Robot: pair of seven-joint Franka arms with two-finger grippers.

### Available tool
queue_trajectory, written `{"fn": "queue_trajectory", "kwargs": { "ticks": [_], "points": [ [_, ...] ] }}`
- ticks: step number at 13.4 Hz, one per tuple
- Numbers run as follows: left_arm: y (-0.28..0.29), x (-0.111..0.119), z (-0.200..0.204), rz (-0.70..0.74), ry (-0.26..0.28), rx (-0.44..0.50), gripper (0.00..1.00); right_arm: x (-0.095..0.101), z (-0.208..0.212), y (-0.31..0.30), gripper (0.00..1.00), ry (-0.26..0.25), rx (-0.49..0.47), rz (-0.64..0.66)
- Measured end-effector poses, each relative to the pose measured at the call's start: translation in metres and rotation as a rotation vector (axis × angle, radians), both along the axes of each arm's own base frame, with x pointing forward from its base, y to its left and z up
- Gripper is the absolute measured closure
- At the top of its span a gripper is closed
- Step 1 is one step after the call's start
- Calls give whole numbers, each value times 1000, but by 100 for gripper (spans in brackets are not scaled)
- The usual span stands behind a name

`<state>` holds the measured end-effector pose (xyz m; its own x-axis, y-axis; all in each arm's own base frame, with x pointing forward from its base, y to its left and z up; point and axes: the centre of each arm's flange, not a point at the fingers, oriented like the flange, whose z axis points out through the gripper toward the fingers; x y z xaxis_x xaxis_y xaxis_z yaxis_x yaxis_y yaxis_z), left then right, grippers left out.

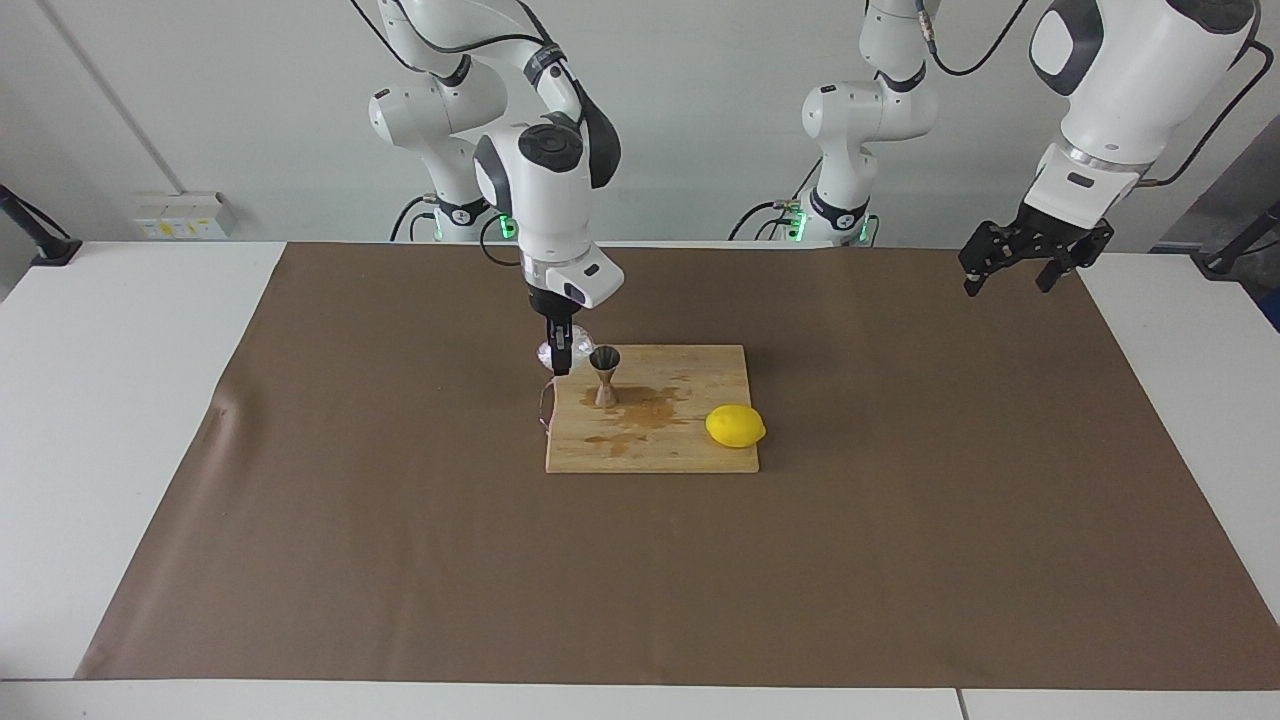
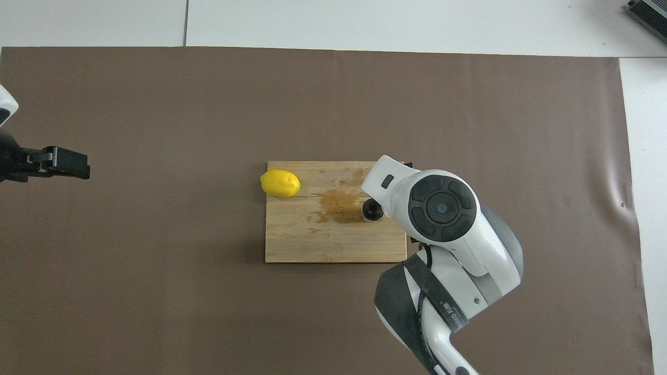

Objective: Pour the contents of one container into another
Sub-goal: 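Tilt the white cup with the right gripper to pour into the metal cup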

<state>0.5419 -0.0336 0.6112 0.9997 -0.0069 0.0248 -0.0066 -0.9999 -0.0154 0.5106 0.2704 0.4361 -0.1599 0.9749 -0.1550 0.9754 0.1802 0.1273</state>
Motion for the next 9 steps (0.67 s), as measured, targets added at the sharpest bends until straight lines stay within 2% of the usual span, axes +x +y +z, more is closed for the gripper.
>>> {"fn": "queue_trajectory", "kwargs": {
  "ticks": [4, 9],
  "points": [
    [0, 0, 0, 0, 1, 0, 0, -10, -2, 22, 49, -44, -80, 40],
    [3, -1, 1, 6, 3, 0, 0, -8, -2, 31, 49, -100, -161, 108]
  ]
}}
